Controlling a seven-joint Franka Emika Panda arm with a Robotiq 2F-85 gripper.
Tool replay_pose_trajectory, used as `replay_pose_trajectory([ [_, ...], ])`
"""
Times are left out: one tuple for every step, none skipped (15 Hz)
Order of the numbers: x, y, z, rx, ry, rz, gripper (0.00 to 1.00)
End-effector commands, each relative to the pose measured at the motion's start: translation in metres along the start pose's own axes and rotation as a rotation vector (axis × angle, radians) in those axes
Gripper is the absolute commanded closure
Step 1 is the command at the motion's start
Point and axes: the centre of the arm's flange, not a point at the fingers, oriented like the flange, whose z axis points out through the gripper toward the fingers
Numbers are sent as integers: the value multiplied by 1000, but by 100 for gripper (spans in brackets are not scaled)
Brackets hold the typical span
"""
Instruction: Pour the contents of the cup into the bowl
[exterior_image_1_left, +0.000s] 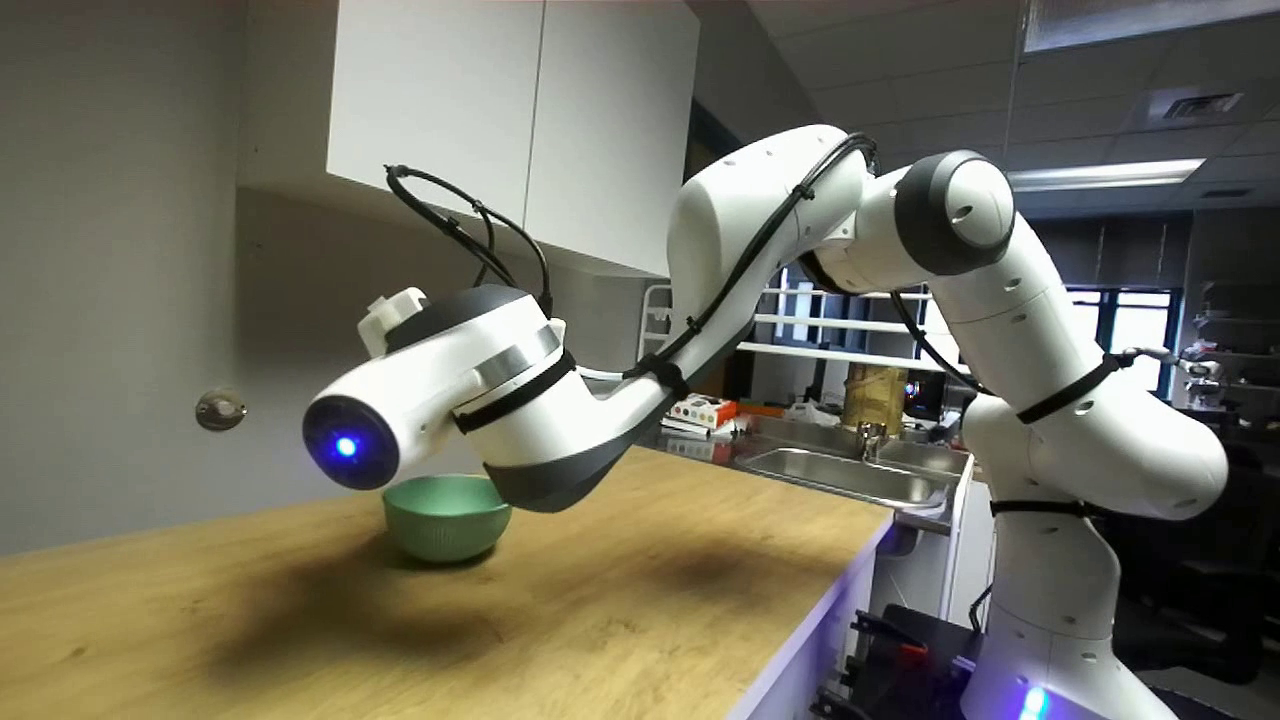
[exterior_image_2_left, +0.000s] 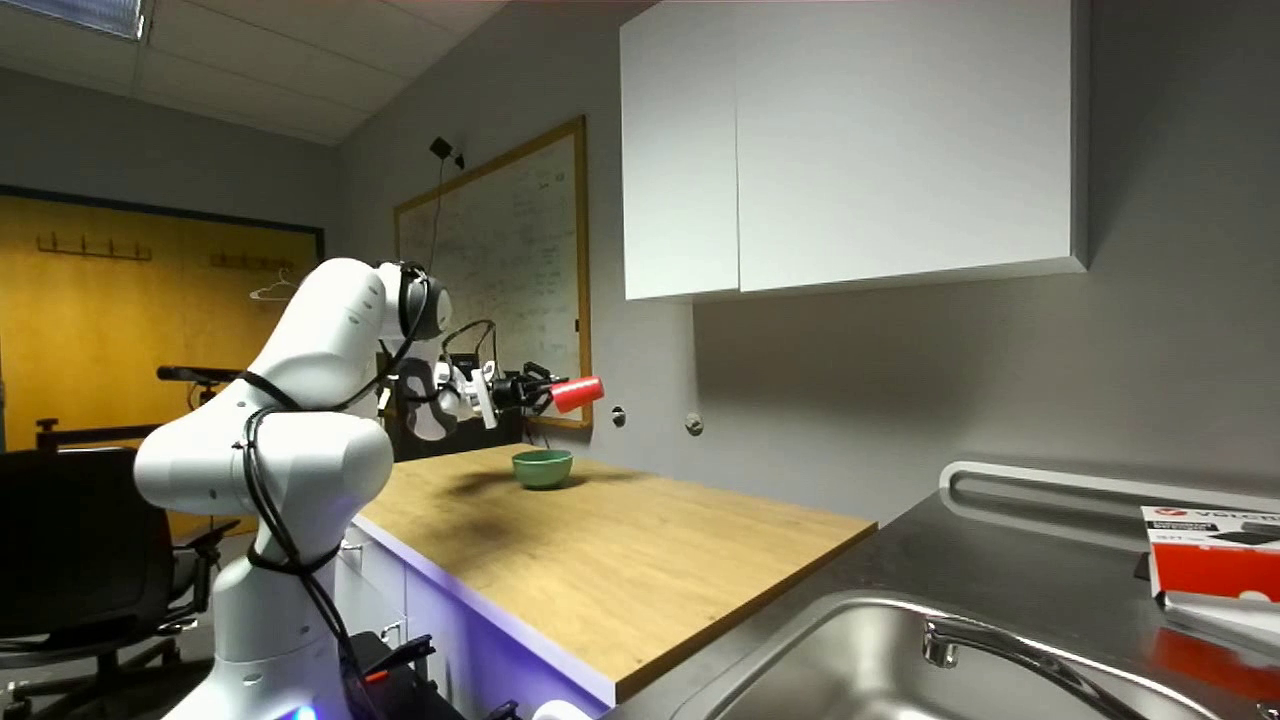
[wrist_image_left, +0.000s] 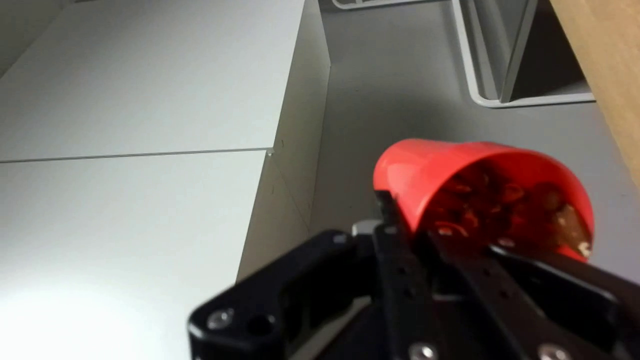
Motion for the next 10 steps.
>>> replay_pose_trajectory([
  [-21,16,5,-56,28,30,98],
  [-24,18,4,-66,30,34,98],
  [-26,19,3,-75,31,38,98],
  [-28,19,2,-81,32,41,98],
  [-32,22,5,-86,33,44,98],
  [-34,23,6,-90,31,45,98],
  [-38,24,8,-93,32,45,98],
  [-40,23,11,-97,33,44,98],
  [-43,23,12,-100,35,43,98],
  [-44,24,14,-103,36,42,98],
])
